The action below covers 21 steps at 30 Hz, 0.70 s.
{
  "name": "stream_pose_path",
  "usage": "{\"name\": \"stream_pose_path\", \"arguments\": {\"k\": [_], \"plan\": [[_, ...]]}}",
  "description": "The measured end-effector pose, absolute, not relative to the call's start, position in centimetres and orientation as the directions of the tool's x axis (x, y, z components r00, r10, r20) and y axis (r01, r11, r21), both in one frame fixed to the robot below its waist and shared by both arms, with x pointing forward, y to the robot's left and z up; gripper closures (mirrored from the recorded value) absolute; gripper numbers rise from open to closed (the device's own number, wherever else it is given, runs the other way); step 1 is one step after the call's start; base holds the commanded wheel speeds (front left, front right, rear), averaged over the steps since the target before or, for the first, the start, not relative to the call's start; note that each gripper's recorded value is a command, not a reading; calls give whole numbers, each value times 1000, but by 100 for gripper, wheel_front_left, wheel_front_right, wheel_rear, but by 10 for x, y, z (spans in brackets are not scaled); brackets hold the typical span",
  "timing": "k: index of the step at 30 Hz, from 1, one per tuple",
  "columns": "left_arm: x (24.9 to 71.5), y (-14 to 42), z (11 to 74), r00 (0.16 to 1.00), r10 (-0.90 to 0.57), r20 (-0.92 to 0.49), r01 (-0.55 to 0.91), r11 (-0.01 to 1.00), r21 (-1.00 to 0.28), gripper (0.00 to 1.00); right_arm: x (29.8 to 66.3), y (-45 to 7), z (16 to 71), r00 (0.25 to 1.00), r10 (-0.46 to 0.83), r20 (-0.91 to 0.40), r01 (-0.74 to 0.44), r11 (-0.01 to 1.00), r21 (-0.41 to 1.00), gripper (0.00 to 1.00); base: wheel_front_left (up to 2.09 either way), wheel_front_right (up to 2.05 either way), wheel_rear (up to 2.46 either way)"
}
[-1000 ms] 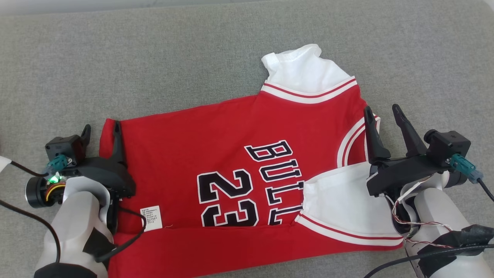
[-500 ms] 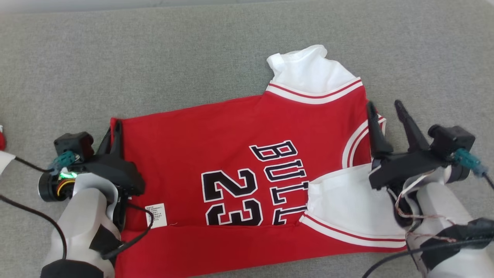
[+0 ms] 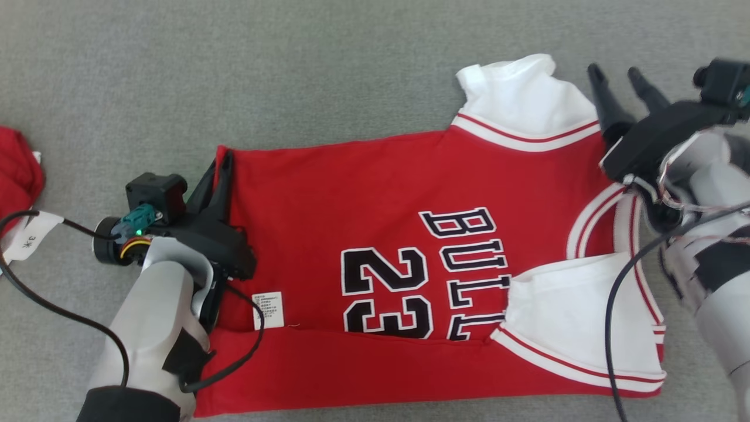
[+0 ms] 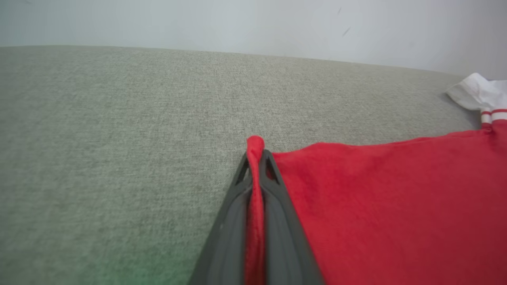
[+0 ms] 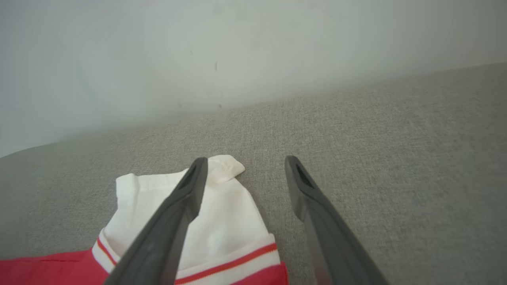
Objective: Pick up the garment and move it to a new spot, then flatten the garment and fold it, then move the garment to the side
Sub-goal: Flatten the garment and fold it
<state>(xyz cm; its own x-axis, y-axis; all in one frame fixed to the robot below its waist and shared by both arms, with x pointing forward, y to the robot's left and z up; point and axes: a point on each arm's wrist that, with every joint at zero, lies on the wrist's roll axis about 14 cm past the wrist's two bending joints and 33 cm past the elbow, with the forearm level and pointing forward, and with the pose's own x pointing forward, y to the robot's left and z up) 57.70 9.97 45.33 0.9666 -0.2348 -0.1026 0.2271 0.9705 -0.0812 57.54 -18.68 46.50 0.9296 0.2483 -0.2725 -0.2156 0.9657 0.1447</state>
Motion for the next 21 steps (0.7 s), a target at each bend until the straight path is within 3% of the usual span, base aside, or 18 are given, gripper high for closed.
{"name": "stream_pose_path", "arguments": {"k": [9, 21], "plan": [[580, 90, 454, 960, -267, -87, 257, 960, -108, 100, 602, -186, 433, 866, 251, -433, -221, 968, 119, 0, 0, 0, 0], [581, 85, 448, 957, -275, -93, 264, 958, -111, 100, 616, -170, 400, 821, 274, -501, -269, 959, 83, 0, 0, 0, 0]]}}
